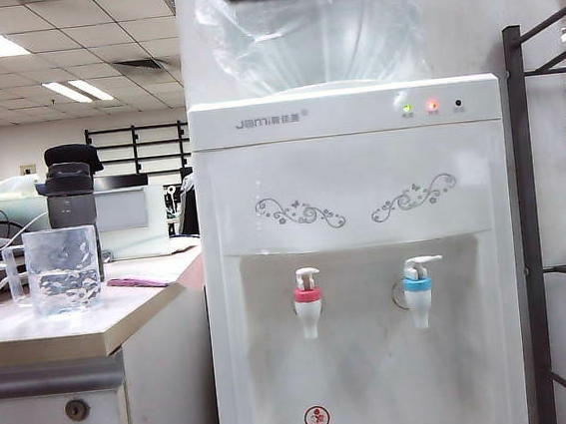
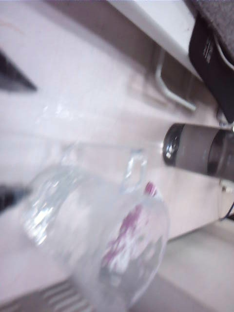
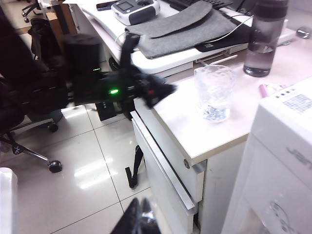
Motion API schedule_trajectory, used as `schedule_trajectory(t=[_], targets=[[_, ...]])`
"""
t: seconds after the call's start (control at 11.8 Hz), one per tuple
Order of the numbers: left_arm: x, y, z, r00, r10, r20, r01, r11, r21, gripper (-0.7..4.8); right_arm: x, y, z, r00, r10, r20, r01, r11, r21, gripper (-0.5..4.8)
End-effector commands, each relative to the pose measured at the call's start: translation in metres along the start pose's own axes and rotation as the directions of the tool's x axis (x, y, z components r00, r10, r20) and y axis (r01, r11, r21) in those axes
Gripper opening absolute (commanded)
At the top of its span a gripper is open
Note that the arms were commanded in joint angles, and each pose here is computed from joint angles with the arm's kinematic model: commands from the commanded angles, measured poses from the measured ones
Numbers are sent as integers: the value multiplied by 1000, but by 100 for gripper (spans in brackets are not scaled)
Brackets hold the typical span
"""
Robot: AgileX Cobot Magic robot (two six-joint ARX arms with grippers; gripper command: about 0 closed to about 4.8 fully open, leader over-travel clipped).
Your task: Pick up the plastic mug from the left desk, go to the hot water outlet of the water dispenser, press the vertical switch to get some water, then put the mug back on the desk.
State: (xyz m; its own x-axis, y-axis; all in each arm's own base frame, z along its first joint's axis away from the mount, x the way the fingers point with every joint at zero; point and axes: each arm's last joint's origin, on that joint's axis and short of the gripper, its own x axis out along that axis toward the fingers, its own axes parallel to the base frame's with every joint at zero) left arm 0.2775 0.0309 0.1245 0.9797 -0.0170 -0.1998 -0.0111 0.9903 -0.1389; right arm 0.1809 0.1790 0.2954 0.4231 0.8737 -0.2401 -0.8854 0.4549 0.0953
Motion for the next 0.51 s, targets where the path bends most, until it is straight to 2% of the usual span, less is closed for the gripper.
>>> schedule_trajectory(t=[0.08,0.17,0.25,0.42,0.51], targets=[[-59,-14,14,986,-129,106,135,990,-44,-5,-39,5,9,992,-129,-6,129,992,9,-6],[-84,-19,24,966,-176,192,191,980,-62,-5,-64,7,13,986,-164,11,164,986,-8,-6],[-99,-23,29,950,-215,225,236,969,-70,-5,-79,12,15,983,-179,30,180,983,-44,-6],[-115,-27,35,943,-241,229,267,960,-88,-5,-97,20,14,980,-190,67,194,979,-67,-6],[-129,-29,38,949,-230,217,255,962,-95,-5,-114,28,0,976,-197,92,203,977,-70,-6]])
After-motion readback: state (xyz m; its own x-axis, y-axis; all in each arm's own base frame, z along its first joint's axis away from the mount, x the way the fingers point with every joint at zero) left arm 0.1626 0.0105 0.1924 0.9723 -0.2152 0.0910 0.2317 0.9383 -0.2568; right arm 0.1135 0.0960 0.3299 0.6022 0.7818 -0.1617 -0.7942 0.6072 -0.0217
